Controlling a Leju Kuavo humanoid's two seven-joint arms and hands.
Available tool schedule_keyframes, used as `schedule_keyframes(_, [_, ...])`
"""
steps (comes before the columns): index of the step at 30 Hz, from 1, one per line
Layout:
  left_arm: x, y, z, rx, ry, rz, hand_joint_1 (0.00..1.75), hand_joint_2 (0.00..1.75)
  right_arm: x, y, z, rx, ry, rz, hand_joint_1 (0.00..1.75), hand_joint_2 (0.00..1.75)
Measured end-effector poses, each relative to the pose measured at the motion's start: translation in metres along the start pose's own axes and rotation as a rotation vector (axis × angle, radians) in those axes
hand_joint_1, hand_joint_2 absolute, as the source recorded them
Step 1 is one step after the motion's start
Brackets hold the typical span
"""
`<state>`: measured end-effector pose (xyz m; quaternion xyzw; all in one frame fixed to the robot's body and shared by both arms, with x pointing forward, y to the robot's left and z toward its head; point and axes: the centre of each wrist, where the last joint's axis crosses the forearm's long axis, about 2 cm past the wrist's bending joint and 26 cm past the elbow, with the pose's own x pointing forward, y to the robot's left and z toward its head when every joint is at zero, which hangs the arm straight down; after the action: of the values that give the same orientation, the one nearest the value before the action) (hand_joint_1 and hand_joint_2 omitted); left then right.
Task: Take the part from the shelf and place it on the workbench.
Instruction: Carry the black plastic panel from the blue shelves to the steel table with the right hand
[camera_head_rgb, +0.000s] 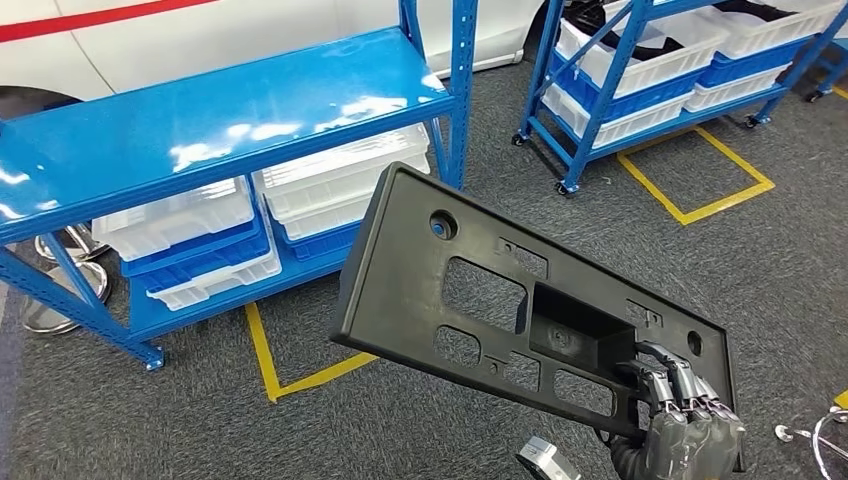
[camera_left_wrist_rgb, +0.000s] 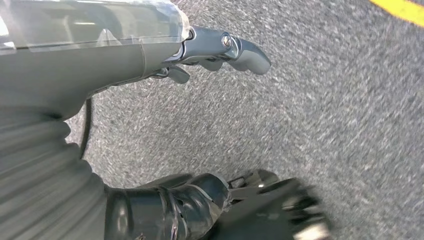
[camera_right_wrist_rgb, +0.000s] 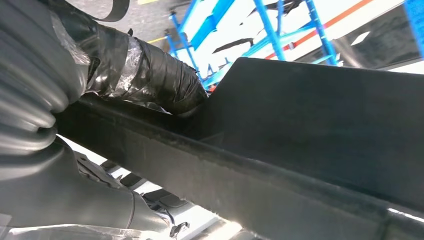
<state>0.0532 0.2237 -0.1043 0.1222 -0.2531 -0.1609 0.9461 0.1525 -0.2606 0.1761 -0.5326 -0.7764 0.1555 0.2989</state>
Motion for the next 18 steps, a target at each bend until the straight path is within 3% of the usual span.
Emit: schedule_keyframes(18, [-0.0022,-0.0011,0.0012,-0.001,0.01,0.001,0.0,1.75,-0.0067,-0.0051,0.0065,-0.016,0.031,-0.007,1.75,1.75])
